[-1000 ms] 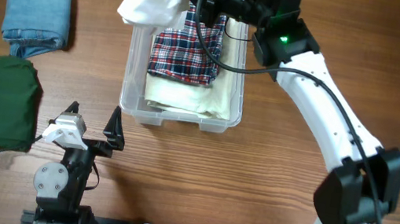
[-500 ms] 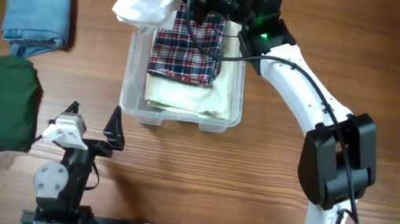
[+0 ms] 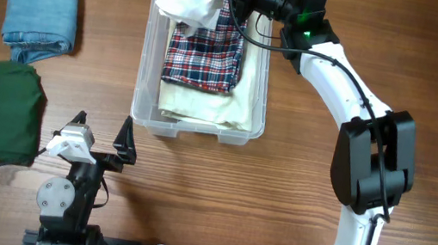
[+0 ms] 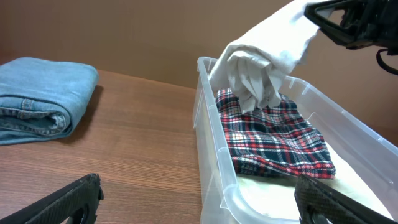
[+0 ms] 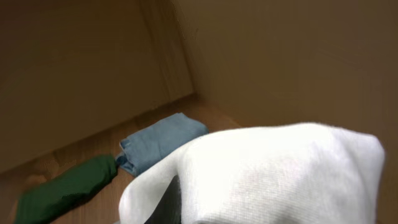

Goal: Pack container
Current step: 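Lower the hanging white cloth onto the plaid cloth in the bin, then release the white cloth and press it down with the right gripper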

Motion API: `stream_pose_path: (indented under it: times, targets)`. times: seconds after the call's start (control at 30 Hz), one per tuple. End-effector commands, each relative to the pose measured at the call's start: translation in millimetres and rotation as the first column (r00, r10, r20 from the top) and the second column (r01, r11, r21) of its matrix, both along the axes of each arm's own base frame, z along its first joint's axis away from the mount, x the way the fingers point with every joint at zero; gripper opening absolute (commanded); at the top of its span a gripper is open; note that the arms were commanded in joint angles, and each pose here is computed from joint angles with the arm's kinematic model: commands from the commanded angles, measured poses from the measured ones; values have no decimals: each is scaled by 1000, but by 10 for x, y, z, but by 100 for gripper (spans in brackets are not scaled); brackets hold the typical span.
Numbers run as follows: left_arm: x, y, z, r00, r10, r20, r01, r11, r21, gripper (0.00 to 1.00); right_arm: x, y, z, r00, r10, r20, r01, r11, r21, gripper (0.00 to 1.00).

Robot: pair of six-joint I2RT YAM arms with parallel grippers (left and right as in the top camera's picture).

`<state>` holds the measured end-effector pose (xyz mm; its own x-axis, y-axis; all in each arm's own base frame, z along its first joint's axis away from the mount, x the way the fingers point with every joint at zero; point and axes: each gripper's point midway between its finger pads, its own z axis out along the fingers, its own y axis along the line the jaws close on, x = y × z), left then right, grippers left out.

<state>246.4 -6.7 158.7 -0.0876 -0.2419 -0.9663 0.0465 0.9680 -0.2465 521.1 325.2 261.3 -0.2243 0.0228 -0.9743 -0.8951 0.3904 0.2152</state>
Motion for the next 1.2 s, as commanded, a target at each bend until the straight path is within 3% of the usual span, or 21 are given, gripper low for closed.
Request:
stream_pose_path:
  times: [0.0, 0.43, 0.83, 0.9, 0.97, 1.0, 1.17]
  targets:
    - [3, 23, -35, 1000, 10, -7, -10, 1000, 8, 100, -28, 34, 63, 999, 33, 9, -33, 999, -5, 4]
    - [3, 23, -34, 1000, 10, -7, -10, 1000, 8, 100, 233, -590, -632, 969, -162, -185, 123, 970, -208, 4]
    - [3, 23, -34, 1000, 10, -7, -10, 1000, 8, 100, 417, -1170, -1087, 896, -402, -188, 291, 853, -433, 4]
    - [3, 23, -34, 1000, 10, -7, -10, 1000, 8, 100, 436, -1250, -1132, 880, -441, -178, 316, 822, -474, 25]
    - [3, 23, -34, 1000, 10, -7, -10, 1000, 8, 100, 428, -1257, -1096, 881, -441, -173, 315, 818, -481, 67]
    - [3, 23, -34, 1000, 10, -7, -10, 1000, 8, 100, 428, -1256, -1046, 882, -439, -169, 316, 819, -479, 78]
    - [3, 23, -34, 1000, 10, -7, -10, 1000, 8, 100, 423, -1194, -658, 902, -418, -106, 328, 825, -460, 81]
